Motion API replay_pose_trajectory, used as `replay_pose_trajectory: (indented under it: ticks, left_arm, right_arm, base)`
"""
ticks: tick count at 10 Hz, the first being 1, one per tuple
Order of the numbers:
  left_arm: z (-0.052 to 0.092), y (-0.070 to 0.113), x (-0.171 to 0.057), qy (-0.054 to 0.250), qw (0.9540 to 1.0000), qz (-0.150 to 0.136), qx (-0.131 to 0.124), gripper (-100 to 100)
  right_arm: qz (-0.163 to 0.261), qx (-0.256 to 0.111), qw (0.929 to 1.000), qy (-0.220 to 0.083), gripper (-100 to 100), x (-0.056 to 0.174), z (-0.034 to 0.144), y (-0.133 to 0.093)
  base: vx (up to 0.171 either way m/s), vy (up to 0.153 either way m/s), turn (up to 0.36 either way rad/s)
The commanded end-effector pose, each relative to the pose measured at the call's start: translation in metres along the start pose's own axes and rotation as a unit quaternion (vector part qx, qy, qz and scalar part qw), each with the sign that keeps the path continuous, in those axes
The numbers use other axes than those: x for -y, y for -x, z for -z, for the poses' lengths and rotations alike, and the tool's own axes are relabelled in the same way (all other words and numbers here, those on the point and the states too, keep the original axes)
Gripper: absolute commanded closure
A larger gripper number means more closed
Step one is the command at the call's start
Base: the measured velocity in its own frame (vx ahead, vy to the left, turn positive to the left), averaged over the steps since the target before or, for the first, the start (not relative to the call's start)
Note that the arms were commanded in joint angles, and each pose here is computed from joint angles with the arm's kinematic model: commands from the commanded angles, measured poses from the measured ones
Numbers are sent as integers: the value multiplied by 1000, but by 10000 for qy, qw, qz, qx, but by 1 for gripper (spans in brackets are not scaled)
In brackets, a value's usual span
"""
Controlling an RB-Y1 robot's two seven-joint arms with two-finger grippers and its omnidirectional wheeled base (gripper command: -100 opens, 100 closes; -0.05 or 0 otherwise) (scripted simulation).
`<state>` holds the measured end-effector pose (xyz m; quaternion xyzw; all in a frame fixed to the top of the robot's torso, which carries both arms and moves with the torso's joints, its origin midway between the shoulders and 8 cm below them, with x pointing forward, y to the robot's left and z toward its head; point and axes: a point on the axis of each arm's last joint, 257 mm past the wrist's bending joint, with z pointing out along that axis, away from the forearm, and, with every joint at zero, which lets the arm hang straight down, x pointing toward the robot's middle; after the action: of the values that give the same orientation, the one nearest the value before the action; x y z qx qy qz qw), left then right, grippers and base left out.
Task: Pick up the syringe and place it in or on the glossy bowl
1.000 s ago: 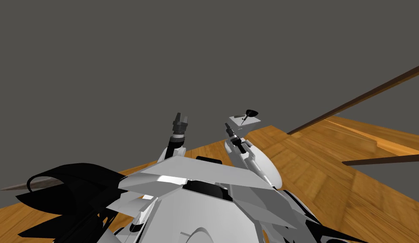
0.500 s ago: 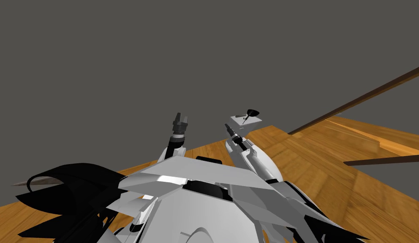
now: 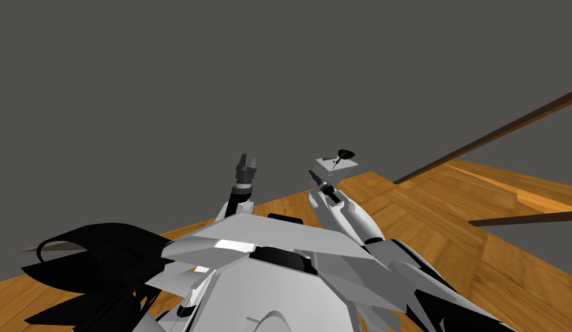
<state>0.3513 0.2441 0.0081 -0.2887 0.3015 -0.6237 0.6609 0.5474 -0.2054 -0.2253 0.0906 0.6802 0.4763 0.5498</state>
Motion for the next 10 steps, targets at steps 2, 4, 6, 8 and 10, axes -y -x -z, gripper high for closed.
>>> replay_pose_trajectory:
  ticks: [2,4,6,8,10]
  left_arm:
    - [0,0,0,0,10000,0,0,0]
    - [0,0,0,0,10000,0,0,0]
    - [0,0,0,0,10000,0,0,0]
    - [0,0,0,0,10000,0,0,0]
    - [0,0,0,0,10000,0,0,0]
  right_arm:
    - [331,-116,9991,-255,-100,24,5,11]
    - [631,-195,9969,-432,-100,40,9,25]
    - [937,-257,9937,-555,-100,50,10,40]
    - [1233,-308,9893,-710,-100,62,14,57]
    - [1210,-314,9885,-848,-100,74,20,57]
  base:
    - [-11,25,0]
    - [-7,24,-2]
    - [0,9,-2]
    - [3,14,-5]
    - [5,9,-1]
